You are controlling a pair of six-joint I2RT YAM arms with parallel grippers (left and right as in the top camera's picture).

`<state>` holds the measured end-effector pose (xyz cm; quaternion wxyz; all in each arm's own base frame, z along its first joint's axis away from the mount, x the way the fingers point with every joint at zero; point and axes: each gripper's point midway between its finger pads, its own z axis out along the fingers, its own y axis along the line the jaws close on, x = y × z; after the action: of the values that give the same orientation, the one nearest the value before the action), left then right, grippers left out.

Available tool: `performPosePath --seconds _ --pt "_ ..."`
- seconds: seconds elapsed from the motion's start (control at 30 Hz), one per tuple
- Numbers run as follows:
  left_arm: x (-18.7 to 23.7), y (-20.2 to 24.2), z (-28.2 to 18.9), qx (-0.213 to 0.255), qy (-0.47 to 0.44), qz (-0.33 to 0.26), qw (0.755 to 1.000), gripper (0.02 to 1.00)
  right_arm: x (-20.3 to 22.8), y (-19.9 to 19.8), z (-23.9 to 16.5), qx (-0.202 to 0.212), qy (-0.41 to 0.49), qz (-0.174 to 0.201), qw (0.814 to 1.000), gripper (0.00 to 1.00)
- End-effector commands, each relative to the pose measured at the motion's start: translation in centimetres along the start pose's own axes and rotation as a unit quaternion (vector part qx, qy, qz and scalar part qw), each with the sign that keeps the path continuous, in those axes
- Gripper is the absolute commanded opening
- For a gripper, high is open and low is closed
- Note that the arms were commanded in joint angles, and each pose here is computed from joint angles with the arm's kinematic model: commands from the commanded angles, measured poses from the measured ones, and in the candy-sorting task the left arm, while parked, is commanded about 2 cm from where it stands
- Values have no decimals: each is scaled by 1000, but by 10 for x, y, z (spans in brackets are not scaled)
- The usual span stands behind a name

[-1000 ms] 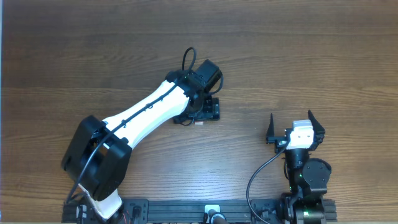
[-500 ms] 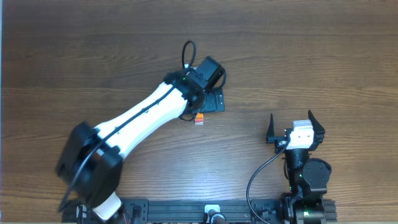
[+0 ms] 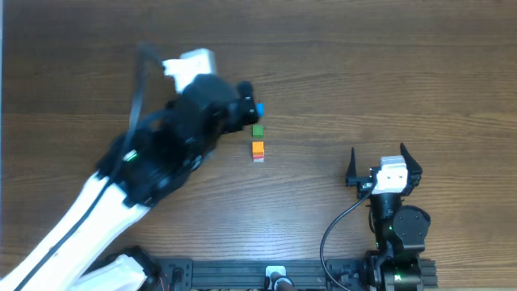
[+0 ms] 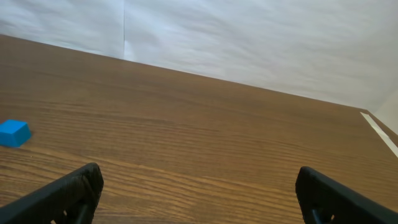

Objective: Stack Cubes

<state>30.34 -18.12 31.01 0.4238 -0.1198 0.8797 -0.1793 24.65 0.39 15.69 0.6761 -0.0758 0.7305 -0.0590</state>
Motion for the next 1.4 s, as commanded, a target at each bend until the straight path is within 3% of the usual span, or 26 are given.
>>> performPosePath --seconds 0.03,0.3,0.57,0.73,1.03,1.4 --pt "-30 25 -27 14 -65 1 998 967 1 0 0 -1 0 1 1000 993" --pt "-61 78 -76 67 -183 6 981 961 1 0 0 -1 0 1 1000 993" --pt "-34 144 -104 17 -264 8 964 956 1 0 0 -1 0 1 1000 991" --pt "-4 171 -96 8 -297 13 955 958 1 0 0 -1 0 1 1000 991" --pt "28 180 -58 67 -371 51 925 976 1 0 0 -1 0 1 1000 991" --pt "42 189 -38 65 -349 83 931 961 1 0 0 -1 0 1 1000 991"
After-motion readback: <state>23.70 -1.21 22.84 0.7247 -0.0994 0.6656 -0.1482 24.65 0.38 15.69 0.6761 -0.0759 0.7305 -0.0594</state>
